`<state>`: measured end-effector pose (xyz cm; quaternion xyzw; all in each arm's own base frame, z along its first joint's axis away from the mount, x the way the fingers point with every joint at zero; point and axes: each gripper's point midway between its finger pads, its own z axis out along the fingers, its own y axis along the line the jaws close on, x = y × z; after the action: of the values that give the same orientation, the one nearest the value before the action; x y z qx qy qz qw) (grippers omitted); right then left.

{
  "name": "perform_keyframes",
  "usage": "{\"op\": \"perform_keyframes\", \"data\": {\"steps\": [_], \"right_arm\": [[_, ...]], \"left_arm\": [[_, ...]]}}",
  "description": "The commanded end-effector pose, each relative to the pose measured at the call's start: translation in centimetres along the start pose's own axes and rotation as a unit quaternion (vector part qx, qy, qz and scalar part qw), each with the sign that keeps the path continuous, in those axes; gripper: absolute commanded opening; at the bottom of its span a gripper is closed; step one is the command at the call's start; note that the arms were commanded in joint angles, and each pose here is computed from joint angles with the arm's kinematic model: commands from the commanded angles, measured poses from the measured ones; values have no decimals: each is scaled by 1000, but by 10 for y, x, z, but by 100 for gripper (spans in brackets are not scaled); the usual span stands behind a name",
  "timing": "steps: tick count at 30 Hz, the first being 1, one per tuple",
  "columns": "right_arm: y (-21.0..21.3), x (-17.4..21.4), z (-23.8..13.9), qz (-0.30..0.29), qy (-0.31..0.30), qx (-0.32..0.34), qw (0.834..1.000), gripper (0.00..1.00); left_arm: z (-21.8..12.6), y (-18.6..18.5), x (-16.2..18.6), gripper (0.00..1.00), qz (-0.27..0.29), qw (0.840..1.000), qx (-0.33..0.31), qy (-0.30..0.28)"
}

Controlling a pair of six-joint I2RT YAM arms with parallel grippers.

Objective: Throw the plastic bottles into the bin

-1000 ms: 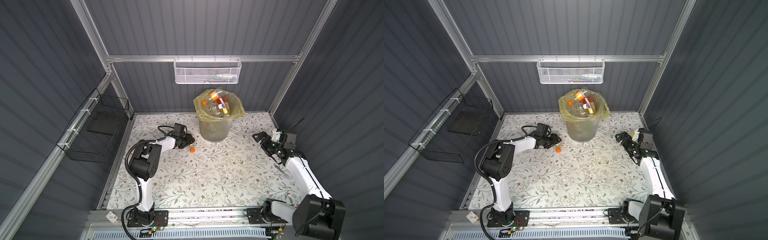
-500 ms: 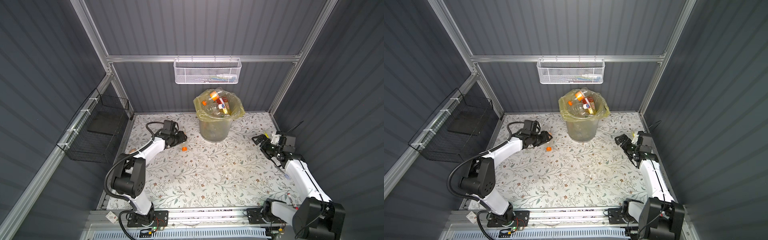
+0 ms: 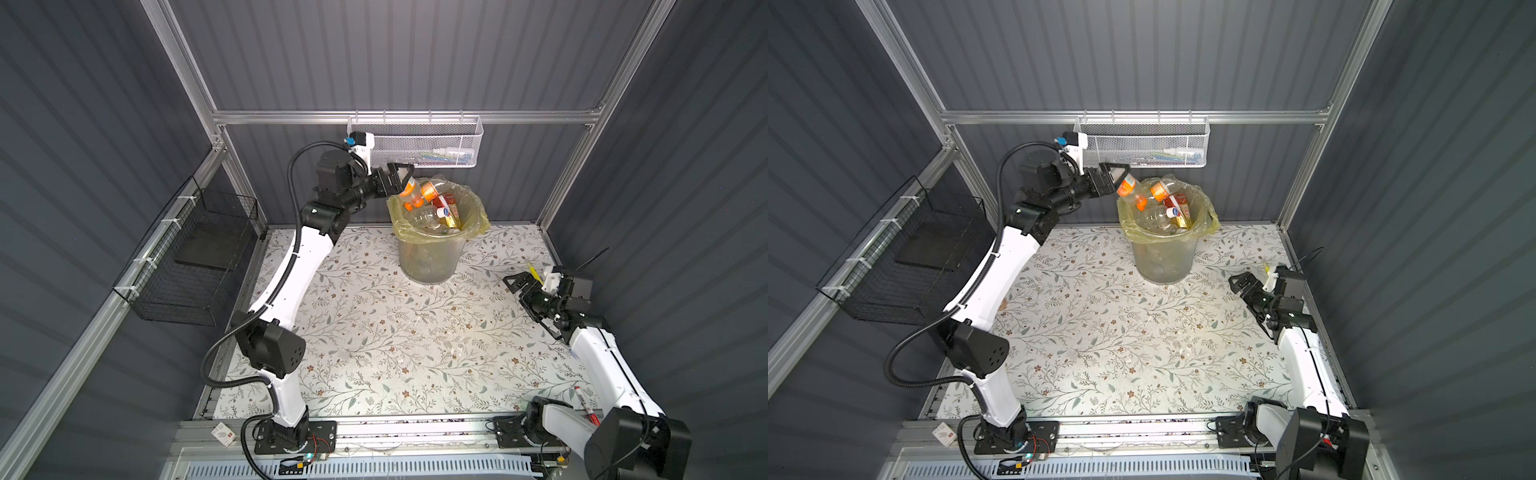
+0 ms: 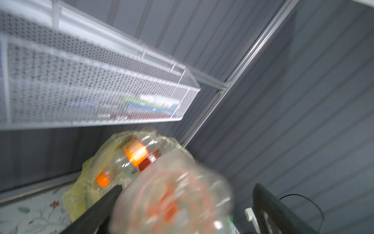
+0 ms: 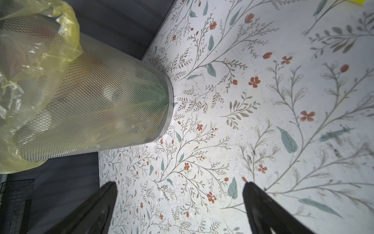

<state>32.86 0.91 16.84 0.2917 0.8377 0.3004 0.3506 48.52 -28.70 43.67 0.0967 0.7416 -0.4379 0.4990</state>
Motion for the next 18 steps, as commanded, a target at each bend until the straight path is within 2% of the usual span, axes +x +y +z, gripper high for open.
{"op": "perform_keyframes", "data": {"steps": [1, 4, 10, 14, 16, 18], "right_arm": [[-1, 4, -1, 2, 3, -5, 1000, 99], [-2, 6, 1, 6, 8, -8, 1000, 99], [-7, 10, 4, 4, 15, -1, 1000, 99], [-7, 8, 1, -31, 14, 24, 999, 99], [-7, 5, 0, -42, 11, 31, 999, 99], [-13, 2, 0, -57, 6, 50, 997, 99]], "left_arm": [[2, 35, 22, 100, -32, 998, -29, 37], [-16, 48, 11, 100, -30, 998, -51, 23], [-82, 98, 4, 100, -44, 991, -123, -20], [-119, 151, 43, 100, -71, 979, -191, -7], [-137, 188, 82, 100, -82, 967, -243, 9], [-155, 213, 112, 100, -68, 953, -295, 23]]}}
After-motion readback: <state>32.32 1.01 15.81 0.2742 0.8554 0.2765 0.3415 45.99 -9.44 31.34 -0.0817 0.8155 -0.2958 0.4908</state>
